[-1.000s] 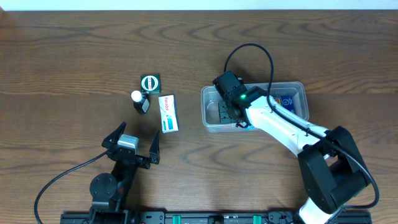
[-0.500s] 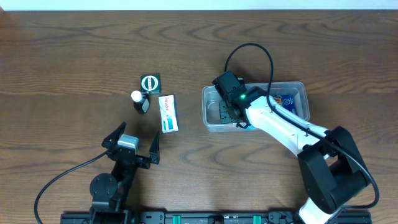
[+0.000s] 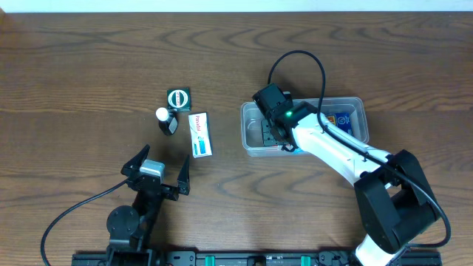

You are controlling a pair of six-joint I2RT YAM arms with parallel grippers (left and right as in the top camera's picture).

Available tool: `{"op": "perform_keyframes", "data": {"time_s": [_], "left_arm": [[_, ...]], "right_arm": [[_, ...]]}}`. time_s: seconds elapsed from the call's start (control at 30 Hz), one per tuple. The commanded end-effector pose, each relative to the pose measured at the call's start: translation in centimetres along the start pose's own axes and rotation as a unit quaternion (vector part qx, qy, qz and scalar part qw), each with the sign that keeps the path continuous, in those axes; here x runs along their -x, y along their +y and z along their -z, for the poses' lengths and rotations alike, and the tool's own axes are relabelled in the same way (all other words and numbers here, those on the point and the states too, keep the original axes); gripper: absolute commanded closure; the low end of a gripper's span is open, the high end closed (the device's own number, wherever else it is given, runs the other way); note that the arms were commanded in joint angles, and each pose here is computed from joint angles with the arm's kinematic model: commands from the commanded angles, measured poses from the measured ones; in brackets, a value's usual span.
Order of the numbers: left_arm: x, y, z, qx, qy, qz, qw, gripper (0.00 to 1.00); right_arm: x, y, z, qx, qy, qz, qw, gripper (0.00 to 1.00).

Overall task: Pack container
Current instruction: 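Lower the red box into the container next to the blue box, then open the right gripper and adjust the red box in the container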

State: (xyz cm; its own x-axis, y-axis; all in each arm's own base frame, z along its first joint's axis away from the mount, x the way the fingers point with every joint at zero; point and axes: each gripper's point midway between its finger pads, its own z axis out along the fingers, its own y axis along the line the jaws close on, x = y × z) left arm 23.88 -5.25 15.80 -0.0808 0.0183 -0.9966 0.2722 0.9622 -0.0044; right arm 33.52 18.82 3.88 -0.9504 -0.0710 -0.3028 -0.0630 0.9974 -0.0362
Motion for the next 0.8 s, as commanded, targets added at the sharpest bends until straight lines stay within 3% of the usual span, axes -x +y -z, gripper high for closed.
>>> {"op": "perform_keyframes", "data": {"time_s": [0.0, 0.27, 0.37, 0.5, 0.53, 0.77], "left_arm": [[-1.48, -0.11, -0.04, -0.005, 0.022, 0.002, 1.000, 0.02], [-1.48, -0.11, -0.04, -0.005, 0.022, 0.002, 1.000, 0.02], [-1.48, -0.11, -0.04, -0.005, 0.022, 0.002, 1.000, 0.02], [-1.48, -0.11, -0.04, -0.005, 0.022, 0.002, 1.000, 0.02], [-1.48, -0.11, -0.04, -0.005, 0.022, 0.002, 1.000, 0.02], [-1.48, -0.11, -0.04, -0.005, 0.022, 0.002, 1.000, 0.02]], "right_arm": [[1.97, 0.07, 0.99, -0.002, -0.024, -0.014, 1.000, 0.41], [2.76, 0.47, 1.72, 0.005, -0.030, -0.016, 0.999, 0.43], [2.77, 0.48, 1.76, 0.005, -0.029, -0.016, 0.999, 0.56], [2.44, 0.82, 1.75, 0.016, -0.021, -0.015, 1.000, 0.93], [2.39, 0.90, 1.75, 0.018, -0.019, -0.015, 1.000, 0.99], [2.22, 0.93, 1.73, 0.019, -0.016, -0.014, 1.000, 0.99]]}}
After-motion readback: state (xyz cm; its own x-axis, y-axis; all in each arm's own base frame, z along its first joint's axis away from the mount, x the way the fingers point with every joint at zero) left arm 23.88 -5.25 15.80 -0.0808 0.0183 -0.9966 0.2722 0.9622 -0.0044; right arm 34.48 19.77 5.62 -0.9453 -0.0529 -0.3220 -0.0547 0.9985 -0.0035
